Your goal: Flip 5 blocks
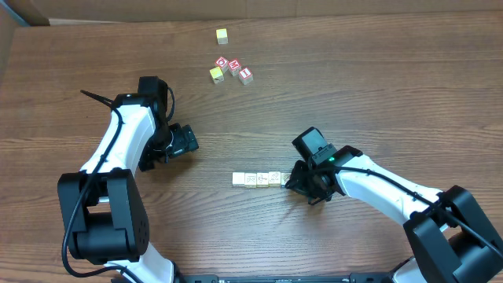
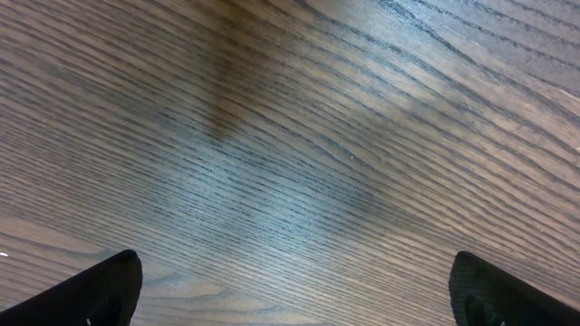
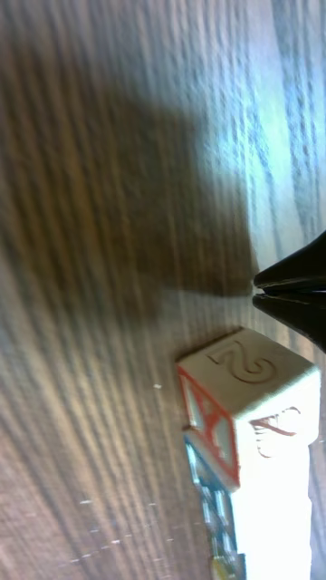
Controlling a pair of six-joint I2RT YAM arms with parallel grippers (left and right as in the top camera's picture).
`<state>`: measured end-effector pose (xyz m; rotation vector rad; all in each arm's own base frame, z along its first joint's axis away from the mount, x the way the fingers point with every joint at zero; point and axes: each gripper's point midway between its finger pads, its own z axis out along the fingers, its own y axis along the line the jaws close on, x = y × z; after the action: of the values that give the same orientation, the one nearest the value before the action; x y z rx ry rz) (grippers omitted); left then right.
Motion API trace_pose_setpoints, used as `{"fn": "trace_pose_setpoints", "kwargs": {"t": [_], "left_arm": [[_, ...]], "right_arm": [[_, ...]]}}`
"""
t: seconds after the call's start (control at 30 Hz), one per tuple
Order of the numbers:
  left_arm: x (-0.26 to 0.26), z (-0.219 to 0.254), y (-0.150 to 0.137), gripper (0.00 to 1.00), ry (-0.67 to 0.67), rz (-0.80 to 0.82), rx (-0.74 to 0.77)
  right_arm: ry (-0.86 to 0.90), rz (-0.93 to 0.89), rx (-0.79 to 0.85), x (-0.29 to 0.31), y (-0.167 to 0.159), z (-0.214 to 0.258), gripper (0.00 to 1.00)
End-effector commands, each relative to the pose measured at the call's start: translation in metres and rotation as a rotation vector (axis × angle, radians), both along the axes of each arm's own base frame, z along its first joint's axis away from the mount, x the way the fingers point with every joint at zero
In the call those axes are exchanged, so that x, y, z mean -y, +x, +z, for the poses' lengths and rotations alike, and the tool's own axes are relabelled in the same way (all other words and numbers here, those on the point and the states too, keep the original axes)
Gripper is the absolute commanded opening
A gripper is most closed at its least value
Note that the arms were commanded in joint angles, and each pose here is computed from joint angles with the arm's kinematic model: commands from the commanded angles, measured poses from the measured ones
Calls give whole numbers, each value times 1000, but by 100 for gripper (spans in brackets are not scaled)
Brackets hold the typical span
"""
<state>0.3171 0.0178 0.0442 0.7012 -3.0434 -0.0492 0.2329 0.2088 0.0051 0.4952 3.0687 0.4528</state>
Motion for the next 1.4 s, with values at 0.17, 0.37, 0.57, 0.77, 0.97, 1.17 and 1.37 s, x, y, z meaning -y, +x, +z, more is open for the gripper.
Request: {"fn": "trace_pose_setpoints", "kwargs": {"t": [0.17, 0.37, 0.57, 0.77, 0.97, 1.17, 1.37], "left_arm": [[-1, 12, 7, 100, 8, -10, 42], [-1, 12, 7, 100, 8, -11, 42], [-1, 12, 7, 100, 8, -10, 42], [-1, 12, 7, 100, 8, -10, 42], [-1, 12, 7, 100, 8, -11, 42], [-1, 12, 7, 100, 8, -10, 42], [-1, 12, 7, 100, 8, -11, 42]], "right_arm": [[37, 44, 14, -21, -13, 9, 4], [18, 16, 44, -19, -6, 8, 4], [43, 16, 75, -25, 1, 11, 4], [52, 21, 54, -26, -3, 11, 4], [138, 71, 3, -40, -14, 20, 4], [126, 146, 24, -41, -12, 45, 4], [81, 172, 132, -42, 16, 78, 4]]}}
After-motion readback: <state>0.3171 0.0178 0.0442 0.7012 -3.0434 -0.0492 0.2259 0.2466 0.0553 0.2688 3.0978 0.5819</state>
